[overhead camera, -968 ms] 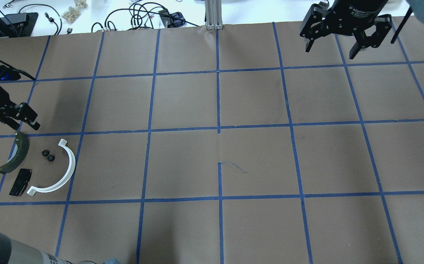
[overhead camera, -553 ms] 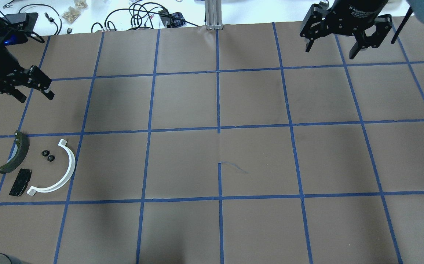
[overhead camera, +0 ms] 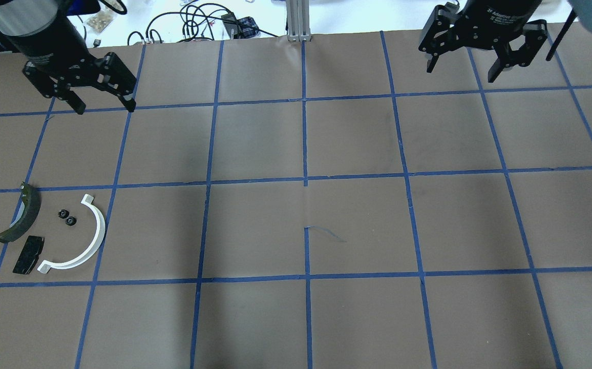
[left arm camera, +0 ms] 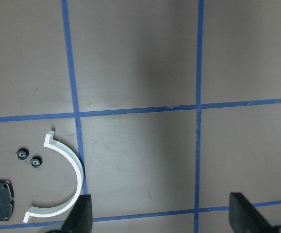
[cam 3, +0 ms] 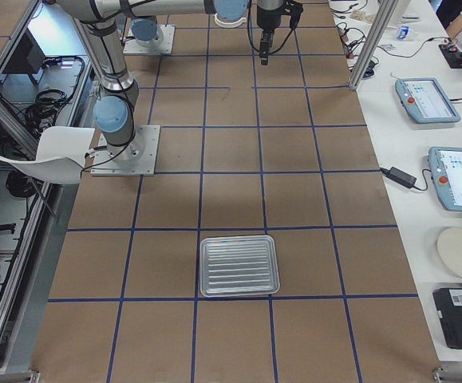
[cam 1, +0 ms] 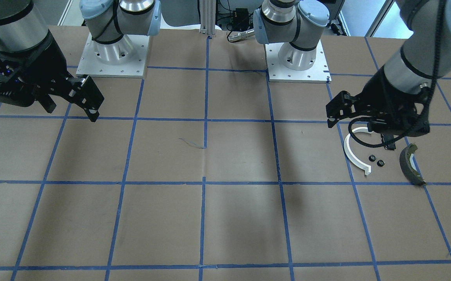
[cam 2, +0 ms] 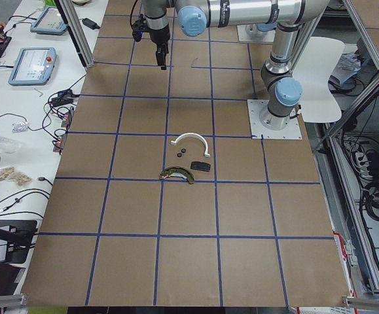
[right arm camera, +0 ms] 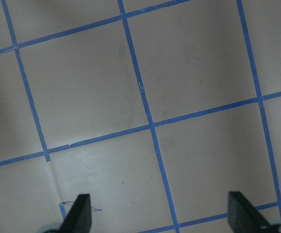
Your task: Place bearing gear from tray to pile
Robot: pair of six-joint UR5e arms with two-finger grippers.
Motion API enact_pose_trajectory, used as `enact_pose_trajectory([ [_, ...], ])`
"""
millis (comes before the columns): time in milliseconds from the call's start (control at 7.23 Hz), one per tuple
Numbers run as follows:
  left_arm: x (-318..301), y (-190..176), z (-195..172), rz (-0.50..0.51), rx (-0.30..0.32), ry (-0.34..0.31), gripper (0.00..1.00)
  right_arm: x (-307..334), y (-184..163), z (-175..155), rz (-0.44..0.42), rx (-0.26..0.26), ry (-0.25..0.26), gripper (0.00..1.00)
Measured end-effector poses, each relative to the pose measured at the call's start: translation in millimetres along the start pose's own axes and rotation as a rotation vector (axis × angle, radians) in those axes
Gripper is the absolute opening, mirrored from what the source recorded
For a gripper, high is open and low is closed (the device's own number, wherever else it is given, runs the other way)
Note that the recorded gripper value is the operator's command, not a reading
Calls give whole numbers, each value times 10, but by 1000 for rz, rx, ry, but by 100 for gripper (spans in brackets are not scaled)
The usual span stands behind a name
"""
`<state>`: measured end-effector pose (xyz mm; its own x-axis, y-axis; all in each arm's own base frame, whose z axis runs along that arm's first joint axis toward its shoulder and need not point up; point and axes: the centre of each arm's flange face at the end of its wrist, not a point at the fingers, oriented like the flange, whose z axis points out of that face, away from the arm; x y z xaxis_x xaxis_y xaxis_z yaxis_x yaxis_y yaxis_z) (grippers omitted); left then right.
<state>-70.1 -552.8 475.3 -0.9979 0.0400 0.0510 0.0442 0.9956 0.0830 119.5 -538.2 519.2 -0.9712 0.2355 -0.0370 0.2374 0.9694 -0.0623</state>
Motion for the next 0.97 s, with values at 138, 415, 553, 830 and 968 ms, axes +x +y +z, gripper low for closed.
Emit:
enact_pose_trajectory([
  [138, 297, 62, 73, -35, -12, -7, 100, 0, 0, 1, 0, 0, 0, 100],
  [415, 611, 197, 129, -54, -21, -19, 100, 0, 0, 0, -1, 0, 0, 100],
  [553, 640, 237, 118, -51, -19, -35, 100, 0, -1, -1, -1, 1, 0, 100],
  [830, 588, 295, 34, -47, -3, -69, 100, 0, -1, -1, 0, 1, 0, 100],
  [968, 551, 306, 16, -45, -1, -70, 100, 0, -1, -1, 0, 1, 0, 100],
])
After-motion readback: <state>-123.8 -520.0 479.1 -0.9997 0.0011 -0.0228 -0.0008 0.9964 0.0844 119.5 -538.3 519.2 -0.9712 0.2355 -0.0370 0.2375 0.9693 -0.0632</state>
